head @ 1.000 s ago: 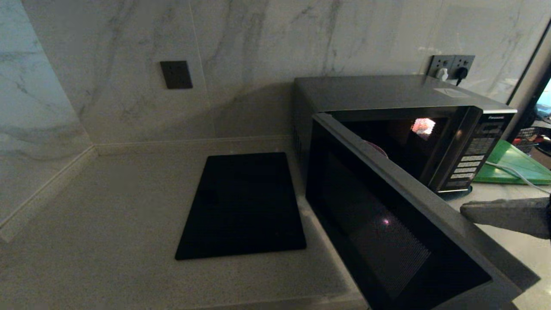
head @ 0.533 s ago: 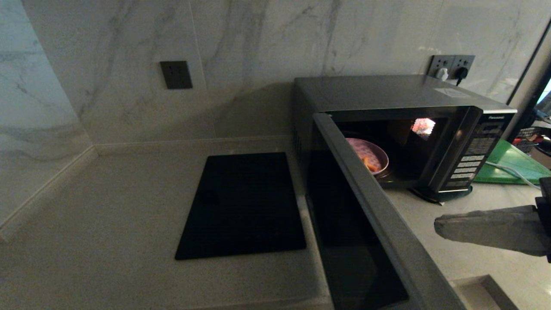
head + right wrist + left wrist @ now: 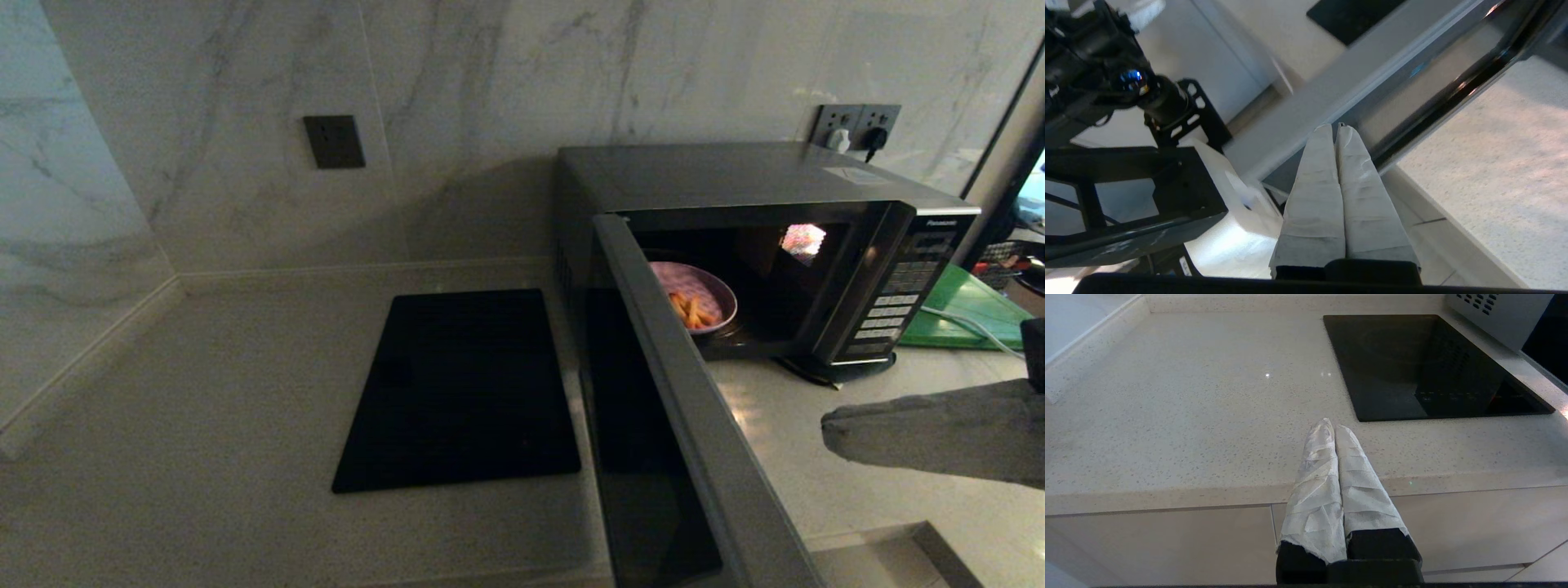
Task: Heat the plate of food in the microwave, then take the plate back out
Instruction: Open the microwave oven
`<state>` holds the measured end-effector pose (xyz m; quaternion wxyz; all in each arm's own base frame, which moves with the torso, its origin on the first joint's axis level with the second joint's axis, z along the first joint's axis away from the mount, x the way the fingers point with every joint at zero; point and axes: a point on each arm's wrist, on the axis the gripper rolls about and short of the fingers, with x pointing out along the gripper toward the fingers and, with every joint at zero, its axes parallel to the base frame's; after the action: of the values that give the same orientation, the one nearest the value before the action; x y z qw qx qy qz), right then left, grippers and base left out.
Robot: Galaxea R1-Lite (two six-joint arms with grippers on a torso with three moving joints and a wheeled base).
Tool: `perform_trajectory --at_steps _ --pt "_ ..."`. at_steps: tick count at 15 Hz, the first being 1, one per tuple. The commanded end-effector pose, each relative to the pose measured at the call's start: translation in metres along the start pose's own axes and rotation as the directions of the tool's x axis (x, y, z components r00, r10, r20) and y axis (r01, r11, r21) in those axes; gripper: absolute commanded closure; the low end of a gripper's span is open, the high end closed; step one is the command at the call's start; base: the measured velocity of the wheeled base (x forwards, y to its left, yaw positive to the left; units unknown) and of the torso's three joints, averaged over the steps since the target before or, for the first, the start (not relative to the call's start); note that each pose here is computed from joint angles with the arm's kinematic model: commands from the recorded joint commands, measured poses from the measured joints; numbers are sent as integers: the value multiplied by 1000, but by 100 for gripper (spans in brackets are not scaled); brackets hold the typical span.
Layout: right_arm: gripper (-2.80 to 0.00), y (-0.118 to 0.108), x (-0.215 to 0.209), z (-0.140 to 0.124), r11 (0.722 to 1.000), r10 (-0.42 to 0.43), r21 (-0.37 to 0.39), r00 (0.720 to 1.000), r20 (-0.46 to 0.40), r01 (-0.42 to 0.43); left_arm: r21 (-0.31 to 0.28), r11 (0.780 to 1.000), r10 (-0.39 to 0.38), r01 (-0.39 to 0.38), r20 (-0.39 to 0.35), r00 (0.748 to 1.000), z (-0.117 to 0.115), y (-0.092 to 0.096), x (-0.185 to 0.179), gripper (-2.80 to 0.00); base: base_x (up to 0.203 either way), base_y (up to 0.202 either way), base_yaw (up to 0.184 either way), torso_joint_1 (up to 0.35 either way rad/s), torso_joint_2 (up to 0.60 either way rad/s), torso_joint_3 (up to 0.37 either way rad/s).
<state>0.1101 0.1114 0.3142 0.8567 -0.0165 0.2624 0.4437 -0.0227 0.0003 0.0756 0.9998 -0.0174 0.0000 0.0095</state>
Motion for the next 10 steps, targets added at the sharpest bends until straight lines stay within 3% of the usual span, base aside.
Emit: perform_trajectory --at_steps 1,3,6,8,10 --pt "0 -1 -13 3 1000 -30 7 998 48 29 0 1000 1 -1 0 1000 0 0 0 0 0 0 0 0 0 0" --pt "0 -5 -23 10 997 -79 35 992 98 76 0 1000 1 -1 0 1000 0 0 0 0 0 0 0 0 0 0" --pt "0 -15 -37 23 976 -192 140 967 170 169 0 1000 0 0 0 1000 0 0 0 0 0 0 0 0 0 0" --pt "0 -31 -37 29 924 -342 240 923 175 297 0 1000 1 -1 0 1000 0 0 0 0 0 0 0 0 0 0" --pt "0 -52 -34 28 832 -507 331 852 132 444 0 1000 1 -1 0 1000 0 0 0 0 0 0 0 0 0 0"
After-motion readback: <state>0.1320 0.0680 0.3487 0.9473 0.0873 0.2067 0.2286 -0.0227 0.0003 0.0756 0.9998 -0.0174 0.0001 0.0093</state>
